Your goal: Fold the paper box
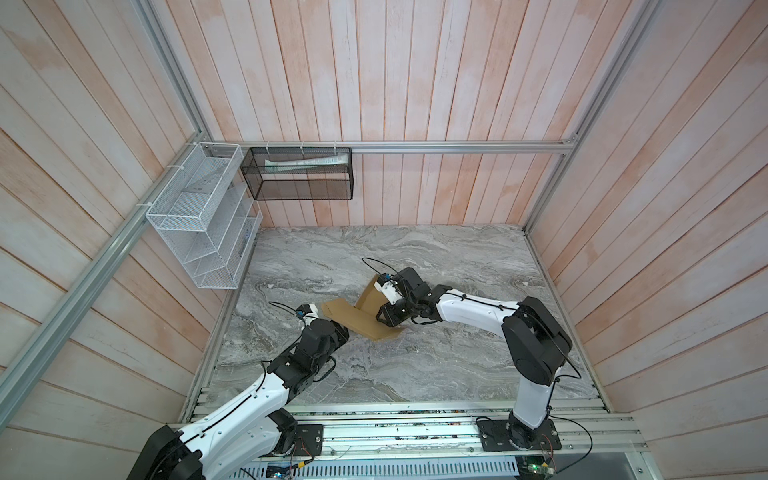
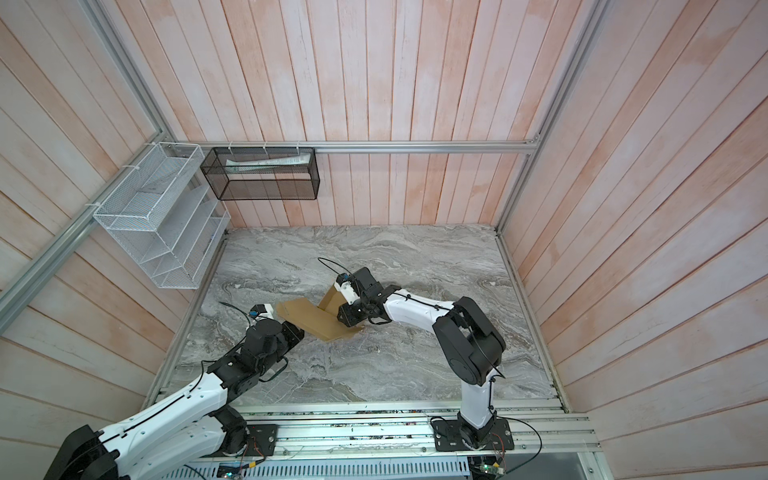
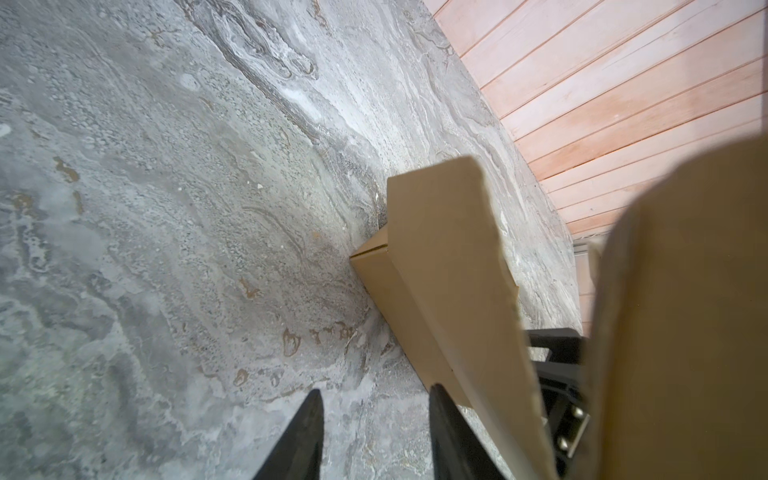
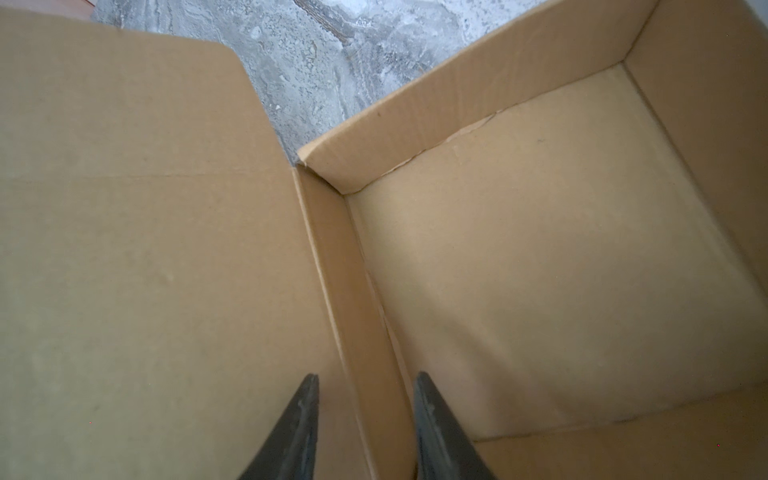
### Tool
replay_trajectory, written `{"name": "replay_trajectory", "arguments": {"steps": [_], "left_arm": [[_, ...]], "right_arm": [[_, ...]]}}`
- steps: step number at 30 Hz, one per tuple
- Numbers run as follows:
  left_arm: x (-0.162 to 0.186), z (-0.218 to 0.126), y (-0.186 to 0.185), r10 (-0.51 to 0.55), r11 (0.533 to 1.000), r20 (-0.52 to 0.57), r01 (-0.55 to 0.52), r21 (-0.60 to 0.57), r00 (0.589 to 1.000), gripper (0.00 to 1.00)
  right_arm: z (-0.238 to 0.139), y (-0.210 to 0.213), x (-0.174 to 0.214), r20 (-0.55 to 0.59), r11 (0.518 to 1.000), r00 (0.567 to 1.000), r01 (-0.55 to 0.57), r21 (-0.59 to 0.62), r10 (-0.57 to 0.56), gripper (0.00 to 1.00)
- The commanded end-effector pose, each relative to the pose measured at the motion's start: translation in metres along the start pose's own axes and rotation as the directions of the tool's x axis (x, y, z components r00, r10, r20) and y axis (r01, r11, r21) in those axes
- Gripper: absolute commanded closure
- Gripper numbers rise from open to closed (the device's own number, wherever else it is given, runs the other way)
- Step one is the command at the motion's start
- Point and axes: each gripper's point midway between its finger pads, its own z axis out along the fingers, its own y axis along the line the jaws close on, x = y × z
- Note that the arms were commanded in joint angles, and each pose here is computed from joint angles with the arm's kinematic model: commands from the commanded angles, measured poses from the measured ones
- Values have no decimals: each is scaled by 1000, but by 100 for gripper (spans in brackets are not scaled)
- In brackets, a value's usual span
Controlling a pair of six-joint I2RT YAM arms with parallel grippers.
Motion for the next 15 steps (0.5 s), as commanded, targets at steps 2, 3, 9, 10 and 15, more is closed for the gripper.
{"name": "replay_trajectory", "arguments": {"steps": [2,3,9,10,15], "left_arm": [[-20,7,-26,25,995,15,-26,98,1000,57],[-24,10,-27,27,995,20,-29,100,999,57],[-41,24,-41,63,990,21,-65,124,998,57],[-42,26,-43,71,989,18,-72,126,997,57],[-49,39,-56,93,984,13,-94,150,996,57]], "right_arm": [[-14,17,-12,44,1000,999,6,-29,-5,61],[-15,20,-13,48,999,999,9,-33,-8,61],[-15,28,-14,55,999,998,15,-41,-12,61],[-16,29,-14,58,999,998,14,-43,-11,61],[-18,37,-19,83,998,997,13,-59,-8,61]]}}
